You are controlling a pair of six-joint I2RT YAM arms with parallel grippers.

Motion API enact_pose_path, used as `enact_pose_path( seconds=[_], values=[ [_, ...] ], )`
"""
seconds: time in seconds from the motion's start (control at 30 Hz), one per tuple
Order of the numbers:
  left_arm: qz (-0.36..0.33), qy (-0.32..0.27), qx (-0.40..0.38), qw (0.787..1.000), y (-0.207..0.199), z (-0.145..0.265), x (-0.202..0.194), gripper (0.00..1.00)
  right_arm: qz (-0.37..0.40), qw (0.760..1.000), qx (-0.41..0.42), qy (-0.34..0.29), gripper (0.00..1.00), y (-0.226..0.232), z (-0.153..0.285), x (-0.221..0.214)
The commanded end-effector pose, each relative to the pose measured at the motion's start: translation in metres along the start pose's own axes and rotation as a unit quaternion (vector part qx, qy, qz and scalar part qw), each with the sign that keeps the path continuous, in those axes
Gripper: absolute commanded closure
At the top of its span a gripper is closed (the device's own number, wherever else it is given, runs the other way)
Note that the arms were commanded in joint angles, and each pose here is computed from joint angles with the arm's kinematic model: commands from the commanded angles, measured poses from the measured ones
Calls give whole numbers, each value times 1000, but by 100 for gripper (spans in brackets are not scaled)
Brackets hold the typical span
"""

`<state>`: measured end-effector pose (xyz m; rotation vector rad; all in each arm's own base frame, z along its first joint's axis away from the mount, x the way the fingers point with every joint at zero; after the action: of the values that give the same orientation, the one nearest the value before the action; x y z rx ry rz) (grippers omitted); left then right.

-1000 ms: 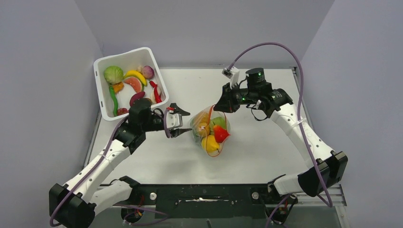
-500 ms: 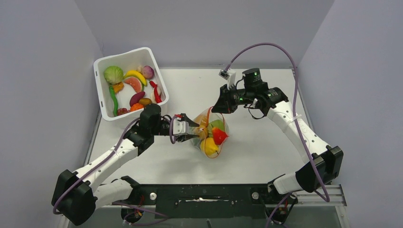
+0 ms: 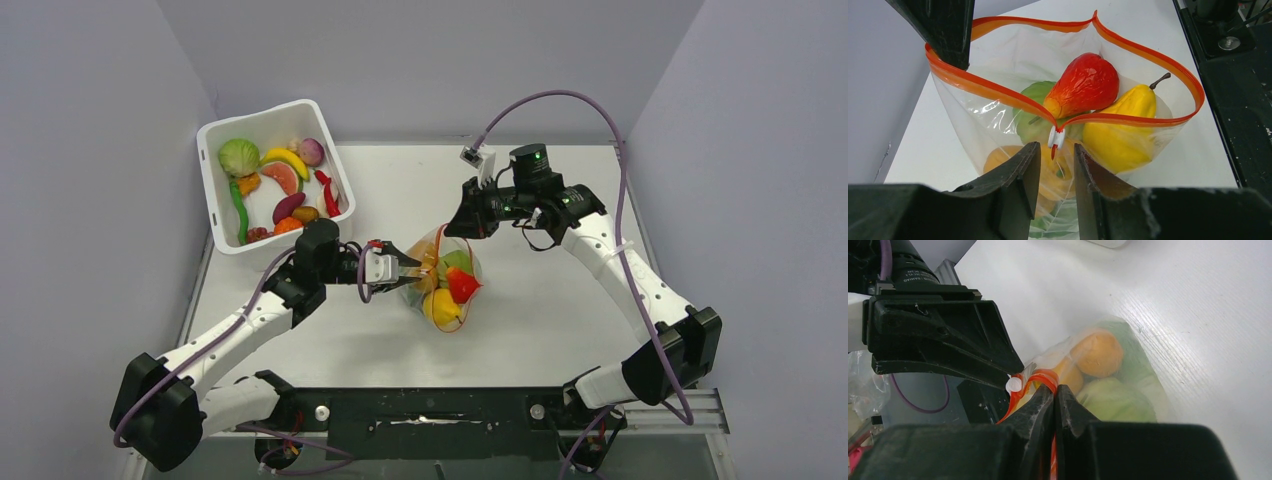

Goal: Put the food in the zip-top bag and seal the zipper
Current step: Place the fake fruit in the zipper food storage bag, then zip the zipper food storage bag at the center of the board.

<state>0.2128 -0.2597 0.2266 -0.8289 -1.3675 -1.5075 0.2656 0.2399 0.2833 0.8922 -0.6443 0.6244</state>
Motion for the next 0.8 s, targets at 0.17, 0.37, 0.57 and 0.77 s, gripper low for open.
enact_pose_path(
  seconds=[0.17,0.37,0.57,0.77],
  values=[
    [-18,-9,1,1000,4,-3,4,76,25,999,23,-37,99,11,0,18],
    [-23,0,10,1000,8,-2,2,95,24,999,20,-38,99,10,0,18],
    [4,3,24,1000,13,0,10,100,23,999,2,-41,94,7,2,18],
    [40,22,27,999,18,0,11,100,23,998,-33,-45,86,0,5,18]
  ],
)
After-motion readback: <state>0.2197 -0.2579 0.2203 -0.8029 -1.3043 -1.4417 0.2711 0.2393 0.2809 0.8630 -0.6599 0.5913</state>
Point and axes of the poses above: each gripper's point midway between its finger pads, its own z axis back along the fingers, its own y axis along the line the jaws close on, x = y × z, the point moved 3 cm from there along z, back along the fingers, and after that the axes turned 3 degrees about -z, right-handed, at the moved point
